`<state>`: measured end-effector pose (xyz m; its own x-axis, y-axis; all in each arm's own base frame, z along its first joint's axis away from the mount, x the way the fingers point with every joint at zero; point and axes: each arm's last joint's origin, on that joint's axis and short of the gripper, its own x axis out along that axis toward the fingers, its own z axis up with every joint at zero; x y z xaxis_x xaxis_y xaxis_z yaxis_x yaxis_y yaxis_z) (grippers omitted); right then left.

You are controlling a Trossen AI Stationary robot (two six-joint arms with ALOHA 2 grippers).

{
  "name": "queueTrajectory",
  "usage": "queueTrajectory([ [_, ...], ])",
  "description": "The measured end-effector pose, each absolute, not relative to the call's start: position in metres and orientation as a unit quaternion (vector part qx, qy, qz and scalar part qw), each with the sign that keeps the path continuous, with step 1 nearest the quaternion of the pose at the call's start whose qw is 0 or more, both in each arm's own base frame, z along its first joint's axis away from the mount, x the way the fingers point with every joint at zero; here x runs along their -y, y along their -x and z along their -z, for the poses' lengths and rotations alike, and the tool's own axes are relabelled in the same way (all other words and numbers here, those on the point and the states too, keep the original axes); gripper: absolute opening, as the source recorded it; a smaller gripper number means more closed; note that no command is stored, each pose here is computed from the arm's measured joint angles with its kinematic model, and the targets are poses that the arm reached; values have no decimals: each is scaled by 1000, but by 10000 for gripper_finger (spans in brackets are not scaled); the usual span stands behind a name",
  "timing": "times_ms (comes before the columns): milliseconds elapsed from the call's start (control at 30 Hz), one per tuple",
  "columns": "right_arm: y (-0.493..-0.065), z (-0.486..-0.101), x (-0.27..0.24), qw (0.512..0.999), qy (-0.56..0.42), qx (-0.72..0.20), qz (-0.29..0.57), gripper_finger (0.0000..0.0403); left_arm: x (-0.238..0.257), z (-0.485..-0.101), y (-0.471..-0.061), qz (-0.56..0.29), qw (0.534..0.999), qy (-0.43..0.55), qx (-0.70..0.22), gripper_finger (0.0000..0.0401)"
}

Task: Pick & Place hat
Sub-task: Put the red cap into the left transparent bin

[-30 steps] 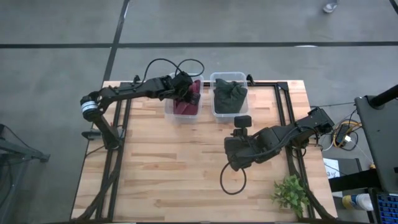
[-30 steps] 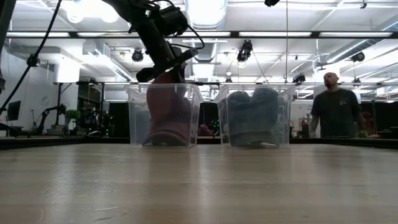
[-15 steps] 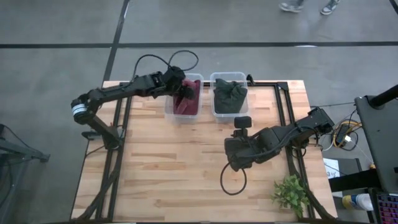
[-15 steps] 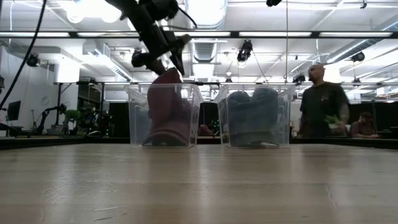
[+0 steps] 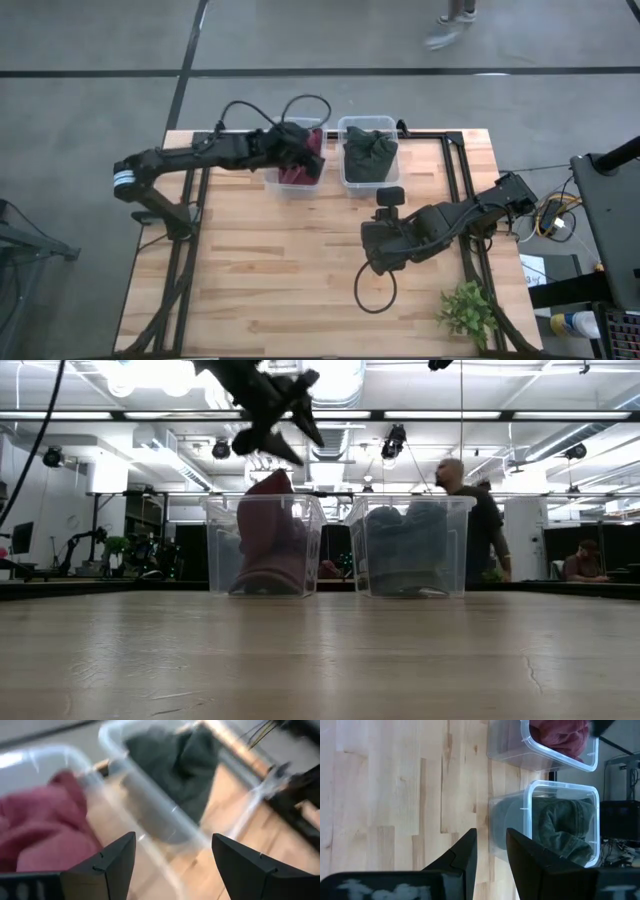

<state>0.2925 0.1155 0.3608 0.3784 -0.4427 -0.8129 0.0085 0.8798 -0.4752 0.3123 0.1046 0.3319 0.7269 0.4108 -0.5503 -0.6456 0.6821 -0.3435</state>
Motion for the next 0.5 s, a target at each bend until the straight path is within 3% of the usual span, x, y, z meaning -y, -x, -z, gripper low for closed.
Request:
queueTrajectory([
  [267, -292, -361, -116, 806, 199, -539, 141, 100, -116, -306, -310, -337, 846, 298, -285, 255],
  [500, -292, -361, -116, 806, 200, -539, 141, 100, -129, -285, -304, -358, 834, 320, -270, 255],
])
